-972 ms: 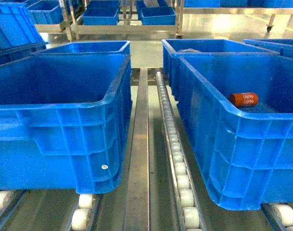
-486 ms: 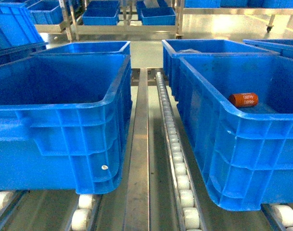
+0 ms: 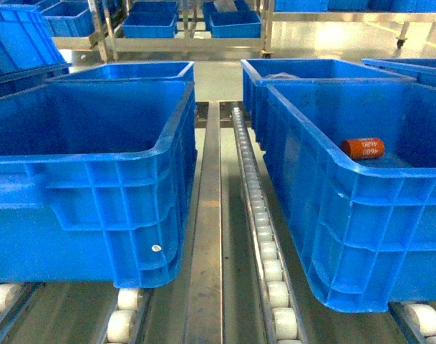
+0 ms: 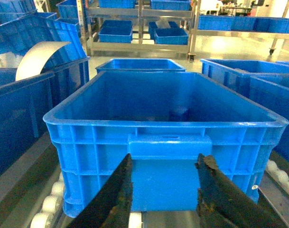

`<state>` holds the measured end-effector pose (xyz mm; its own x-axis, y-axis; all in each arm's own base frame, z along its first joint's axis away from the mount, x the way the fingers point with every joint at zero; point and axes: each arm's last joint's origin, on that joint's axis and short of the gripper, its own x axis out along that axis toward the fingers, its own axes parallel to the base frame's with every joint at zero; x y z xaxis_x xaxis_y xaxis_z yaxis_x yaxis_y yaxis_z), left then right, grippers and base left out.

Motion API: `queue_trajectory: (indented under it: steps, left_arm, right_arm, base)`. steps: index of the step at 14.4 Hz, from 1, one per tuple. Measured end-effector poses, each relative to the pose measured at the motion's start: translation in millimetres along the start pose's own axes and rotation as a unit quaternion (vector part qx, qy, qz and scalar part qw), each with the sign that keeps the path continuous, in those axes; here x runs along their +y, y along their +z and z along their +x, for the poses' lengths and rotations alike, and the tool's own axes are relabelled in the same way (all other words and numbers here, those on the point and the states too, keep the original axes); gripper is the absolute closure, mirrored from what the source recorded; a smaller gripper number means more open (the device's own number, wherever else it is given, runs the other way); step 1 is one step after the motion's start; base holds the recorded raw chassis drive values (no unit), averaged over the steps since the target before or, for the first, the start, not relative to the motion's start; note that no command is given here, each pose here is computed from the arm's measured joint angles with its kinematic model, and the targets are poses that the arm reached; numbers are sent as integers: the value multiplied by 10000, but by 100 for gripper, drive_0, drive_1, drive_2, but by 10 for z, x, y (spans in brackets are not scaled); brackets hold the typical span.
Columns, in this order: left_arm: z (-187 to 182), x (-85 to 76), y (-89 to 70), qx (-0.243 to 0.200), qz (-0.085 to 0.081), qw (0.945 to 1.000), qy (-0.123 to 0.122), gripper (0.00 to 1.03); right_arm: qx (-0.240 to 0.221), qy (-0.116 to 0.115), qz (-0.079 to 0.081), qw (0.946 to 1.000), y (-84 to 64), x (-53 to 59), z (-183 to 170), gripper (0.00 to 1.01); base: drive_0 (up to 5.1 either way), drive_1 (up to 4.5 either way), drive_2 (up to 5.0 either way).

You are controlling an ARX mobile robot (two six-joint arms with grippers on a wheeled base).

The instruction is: Sort blue parts and orange caps into right shelf containers

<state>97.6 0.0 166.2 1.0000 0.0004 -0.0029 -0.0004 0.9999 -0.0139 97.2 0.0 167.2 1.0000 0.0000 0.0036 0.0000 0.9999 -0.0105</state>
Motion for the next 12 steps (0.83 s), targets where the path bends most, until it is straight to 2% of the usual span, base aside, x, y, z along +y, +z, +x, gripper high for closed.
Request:
queue_trajectory:
  steps: [4,5,6,12]
  left_arm:
    - [0,0,0,0,0,10000,0,14]
    - [0,0,0,0,8,10000,0,3]
    - [0,0,0,0,11,10000,0,6]
    - [0,0,0,0,13,10000,0,5]
  right_arm:
    - [0,0,0,10000,0,0,0,6]
    - [0,0,6,10000,0,0,0,2]
    - [0,0,6,10000,0,0,0,4]
    - [-2,0,6,10000,0,0,0,3]
  base:
    - [0,0,0]
    - [0,0,0]
    - [0,0,0]
    - [0,0,0]
